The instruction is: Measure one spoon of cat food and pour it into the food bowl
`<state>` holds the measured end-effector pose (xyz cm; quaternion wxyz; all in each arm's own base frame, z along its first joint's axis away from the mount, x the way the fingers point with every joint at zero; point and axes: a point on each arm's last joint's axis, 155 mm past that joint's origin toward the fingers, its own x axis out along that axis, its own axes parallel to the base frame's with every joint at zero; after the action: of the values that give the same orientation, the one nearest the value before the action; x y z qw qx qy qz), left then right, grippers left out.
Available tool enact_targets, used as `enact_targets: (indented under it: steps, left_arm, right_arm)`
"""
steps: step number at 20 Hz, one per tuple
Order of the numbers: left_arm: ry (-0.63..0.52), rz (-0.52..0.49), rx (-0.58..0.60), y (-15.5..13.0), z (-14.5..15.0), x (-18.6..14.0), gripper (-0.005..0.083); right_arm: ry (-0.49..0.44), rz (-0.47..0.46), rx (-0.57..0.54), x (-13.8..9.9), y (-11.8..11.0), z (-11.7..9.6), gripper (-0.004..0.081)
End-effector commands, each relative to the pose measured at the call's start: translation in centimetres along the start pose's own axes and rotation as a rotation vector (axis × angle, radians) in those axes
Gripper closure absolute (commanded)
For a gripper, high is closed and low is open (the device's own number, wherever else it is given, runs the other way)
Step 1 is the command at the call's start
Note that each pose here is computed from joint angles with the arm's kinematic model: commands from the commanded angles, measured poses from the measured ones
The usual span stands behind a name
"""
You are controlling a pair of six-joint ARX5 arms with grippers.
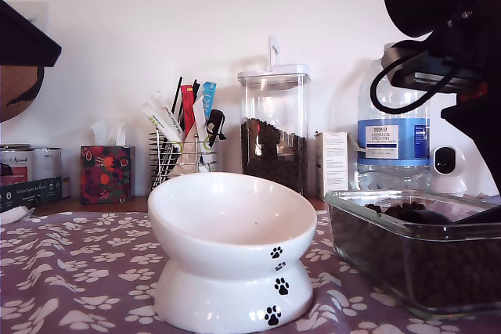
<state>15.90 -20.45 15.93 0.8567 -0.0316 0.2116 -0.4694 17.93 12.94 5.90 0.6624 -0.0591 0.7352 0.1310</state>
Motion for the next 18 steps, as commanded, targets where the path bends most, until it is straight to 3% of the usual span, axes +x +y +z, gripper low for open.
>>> enact_targets:
  steps: [1,8,15,18]
  left_arm:
    - [-0.004,-0.004,0.000,-0.08,0.07,0.08,0.0793]
    - [-0.004,-0.004,0.000,-0.08,0.07,0.08,0.0793]
    - [-0.004,-0.005,0.000,-0.09,0.06,0.08,0.0793]
    - [-0.004,-0.004,0.000,-0.08,0.07,0.08,0.0793]
  right_arm:
    - [0.045,0.024,0.006,0.77,0.30,-0.91,0.0782]
    - [0.039,0.066,0.025,0.74,1.06,-0.69,0.0782]
    - [0.029,0.077,0.117,0.57,0.12,-0.15,0.0782]
    - [0.036,0.132,0.149,0.41,0.75,-0.07,0.0782]
